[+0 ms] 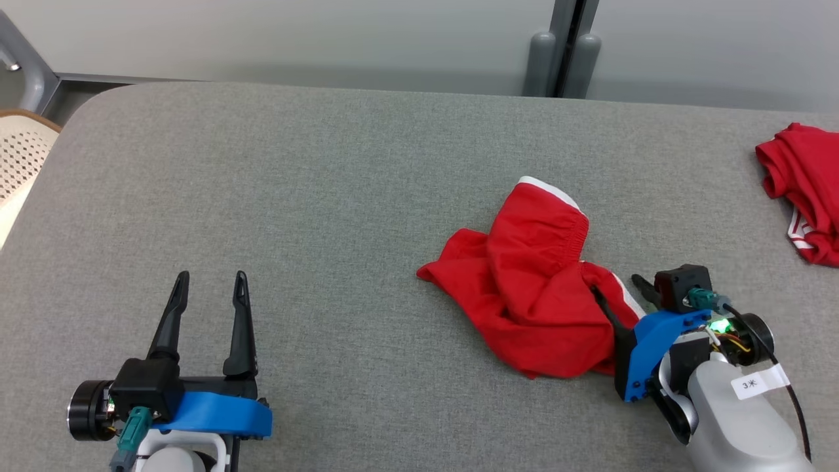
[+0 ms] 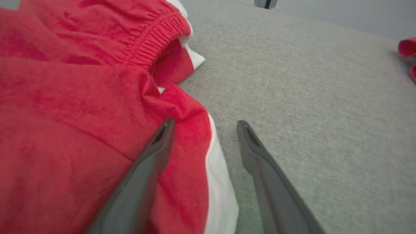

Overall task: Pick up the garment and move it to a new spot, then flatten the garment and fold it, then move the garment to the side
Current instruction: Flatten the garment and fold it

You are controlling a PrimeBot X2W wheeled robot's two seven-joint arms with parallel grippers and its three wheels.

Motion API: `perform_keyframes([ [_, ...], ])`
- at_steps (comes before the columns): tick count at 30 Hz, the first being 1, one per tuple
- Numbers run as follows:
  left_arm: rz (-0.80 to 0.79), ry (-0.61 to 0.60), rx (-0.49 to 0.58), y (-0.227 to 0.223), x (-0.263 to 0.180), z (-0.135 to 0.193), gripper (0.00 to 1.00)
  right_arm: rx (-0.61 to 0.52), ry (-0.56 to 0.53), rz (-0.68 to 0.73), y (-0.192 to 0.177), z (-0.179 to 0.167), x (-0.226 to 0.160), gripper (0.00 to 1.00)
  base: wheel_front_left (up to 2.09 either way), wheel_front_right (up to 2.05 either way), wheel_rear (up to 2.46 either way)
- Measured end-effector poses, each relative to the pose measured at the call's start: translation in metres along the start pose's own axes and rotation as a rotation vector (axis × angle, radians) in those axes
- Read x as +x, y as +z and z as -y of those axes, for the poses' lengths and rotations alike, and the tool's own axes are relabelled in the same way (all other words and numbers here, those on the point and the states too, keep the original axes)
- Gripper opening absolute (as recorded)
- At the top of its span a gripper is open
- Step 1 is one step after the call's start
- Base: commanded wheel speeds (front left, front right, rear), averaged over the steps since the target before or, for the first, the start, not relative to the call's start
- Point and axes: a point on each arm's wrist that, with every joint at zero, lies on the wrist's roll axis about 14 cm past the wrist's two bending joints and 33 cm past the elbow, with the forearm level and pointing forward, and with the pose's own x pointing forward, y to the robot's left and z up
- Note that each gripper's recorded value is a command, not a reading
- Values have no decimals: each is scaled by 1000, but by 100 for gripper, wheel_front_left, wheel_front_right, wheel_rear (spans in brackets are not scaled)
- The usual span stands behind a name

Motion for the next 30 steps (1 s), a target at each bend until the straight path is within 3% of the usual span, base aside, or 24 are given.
perform_keyframes([
  [7,-9,4,1,-3,2,-1,100,4,52,-26,-9,-20,11,99,0,0,0],
  [8,-9,3,0,-3,2,-1,100,8,56,-30,-10,-22,11,81,0,0,0],
  [9,-9,0,-2,-3,3,0,100,8,60,-37,-11,-23,11,36,0,0,0],
  [10,-9,0,-4,-3,3,0,100,9,64,-38,-12,-25,12,0,0,0,0],
  [16,-2,-7,-11,-1,4,4,100,41,37,29,-3,-14,7,0,0,0,0],
  [25,9,-29,-19,2,3,12,100,51,-180,214,45,83,-22,0,0,0,0],
  [30,20,-40,-22,5,4,16,100,31,-230,311,74,106,-37,0,0,0,0],
])
